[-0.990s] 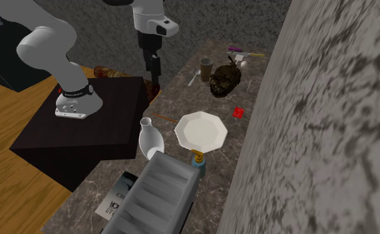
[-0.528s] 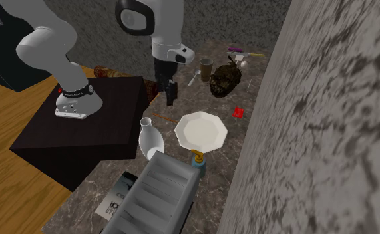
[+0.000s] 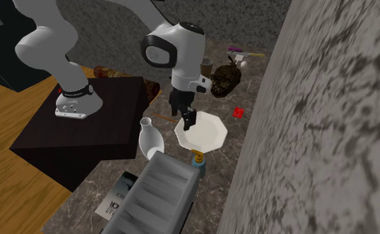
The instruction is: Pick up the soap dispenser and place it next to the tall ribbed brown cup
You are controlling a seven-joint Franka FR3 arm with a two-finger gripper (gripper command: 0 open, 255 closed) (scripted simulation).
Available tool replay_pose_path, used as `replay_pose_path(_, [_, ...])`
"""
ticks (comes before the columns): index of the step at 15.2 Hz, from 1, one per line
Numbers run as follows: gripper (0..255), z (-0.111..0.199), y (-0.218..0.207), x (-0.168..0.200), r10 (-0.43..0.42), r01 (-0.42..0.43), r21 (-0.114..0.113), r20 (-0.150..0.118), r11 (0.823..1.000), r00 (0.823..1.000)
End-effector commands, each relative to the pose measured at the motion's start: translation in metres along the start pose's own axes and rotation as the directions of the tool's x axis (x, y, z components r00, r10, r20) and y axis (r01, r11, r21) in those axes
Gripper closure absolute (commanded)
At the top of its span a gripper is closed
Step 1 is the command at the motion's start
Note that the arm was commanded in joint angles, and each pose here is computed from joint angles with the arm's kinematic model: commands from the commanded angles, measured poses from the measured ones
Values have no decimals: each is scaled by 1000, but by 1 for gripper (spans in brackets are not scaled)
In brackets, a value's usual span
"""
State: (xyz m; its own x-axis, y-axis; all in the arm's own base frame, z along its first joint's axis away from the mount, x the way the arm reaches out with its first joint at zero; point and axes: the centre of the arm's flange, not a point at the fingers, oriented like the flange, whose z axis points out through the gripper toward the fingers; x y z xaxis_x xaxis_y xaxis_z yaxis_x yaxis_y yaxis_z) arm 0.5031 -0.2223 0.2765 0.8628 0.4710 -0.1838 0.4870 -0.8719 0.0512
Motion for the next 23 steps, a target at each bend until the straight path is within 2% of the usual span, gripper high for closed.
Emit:
replay_pose_path(1, [0, 14, 17, 10, -24, 24, -6, 7, 1000, 1000])
replay_pose_path(11, [0, 101, 100, 63, -135, 136, -32, 41, 990, 990])
replay_pose_path(19, [0, 142, 103, 62, -137, 138, -33, 42, 990, 990])
replay_pose_path(23, [0, 142, 103, 62, -137, 138, -33, 42, 990, 990])
